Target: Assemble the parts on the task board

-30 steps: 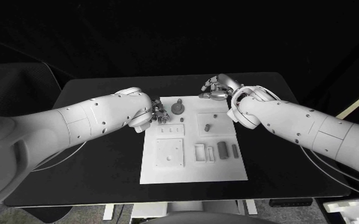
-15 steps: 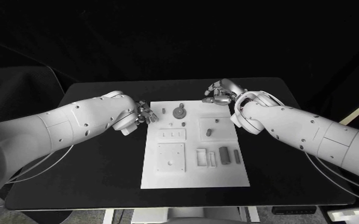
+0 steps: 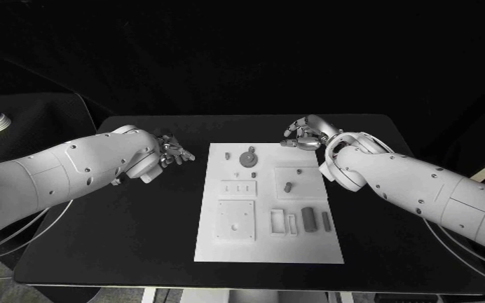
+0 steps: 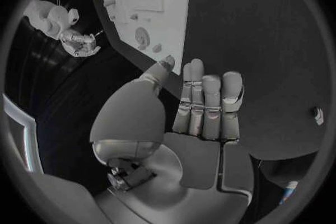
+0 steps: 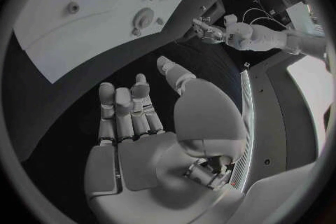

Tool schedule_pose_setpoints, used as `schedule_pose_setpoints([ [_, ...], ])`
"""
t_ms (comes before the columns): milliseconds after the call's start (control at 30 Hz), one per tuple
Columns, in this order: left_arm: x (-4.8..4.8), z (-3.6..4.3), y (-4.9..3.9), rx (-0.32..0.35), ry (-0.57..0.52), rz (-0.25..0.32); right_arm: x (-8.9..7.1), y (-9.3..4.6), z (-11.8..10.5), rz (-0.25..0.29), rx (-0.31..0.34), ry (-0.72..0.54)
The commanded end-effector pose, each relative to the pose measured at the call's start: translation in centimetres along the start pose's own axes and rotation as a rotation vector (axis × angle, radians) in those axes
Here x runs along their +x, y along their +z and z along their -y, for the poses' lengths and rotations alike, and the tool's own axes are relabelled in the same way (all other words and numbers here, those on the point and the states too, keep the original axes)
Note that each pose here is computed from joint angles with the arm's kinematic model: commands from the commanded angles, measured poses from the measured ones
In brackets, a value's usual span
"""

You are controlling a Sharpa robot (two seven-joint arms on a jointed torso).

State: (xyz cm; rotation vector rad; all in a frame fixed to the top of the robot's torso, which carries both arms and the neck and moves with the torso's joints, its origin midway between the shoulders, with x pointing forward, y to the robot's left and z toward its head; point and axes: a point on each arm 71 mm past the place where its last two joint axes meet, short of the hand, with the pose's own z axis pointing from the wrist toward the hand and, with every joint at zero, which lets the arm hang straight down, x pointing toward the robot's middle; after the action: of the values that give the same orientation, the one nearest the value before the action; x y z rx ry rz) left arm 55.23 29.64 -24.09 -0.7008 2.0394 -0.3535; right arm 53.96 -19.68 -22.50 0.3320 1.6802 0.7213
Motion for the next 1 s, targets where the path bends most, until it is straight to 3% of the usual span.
schedule_pose_setpoints([
  [33, -1.06, -0.01, -0.08, 0.106, -0.009, 0.033, 0.1, 0.0, -0.1, -0.017, -0.016, 0.003],
  [167, -2.56, -1.31, -0.16, 0.149, 0.004, 0.05, 0.1, 0.0, -0.1, -0.021, -0.02, 0.004],
  [400, -4.82, -3.38, -0.16, 0.154, 0.071, 0.096, 0.0, 0.1, 0.2, -0.023, -0.013, 0.008],
  [667, -7.74, -6.75, -0.61, 0.118, 0.234, 0.155, -0.1, 0.0, 0.4, -0.023, -0.01, 0.006],
  [1000, -10.79, -10.91, -1.87, 0.032, 0.322, 0.239, -0.2, 0.0, 0.5, -0.025, -0.009, 0.005],
])
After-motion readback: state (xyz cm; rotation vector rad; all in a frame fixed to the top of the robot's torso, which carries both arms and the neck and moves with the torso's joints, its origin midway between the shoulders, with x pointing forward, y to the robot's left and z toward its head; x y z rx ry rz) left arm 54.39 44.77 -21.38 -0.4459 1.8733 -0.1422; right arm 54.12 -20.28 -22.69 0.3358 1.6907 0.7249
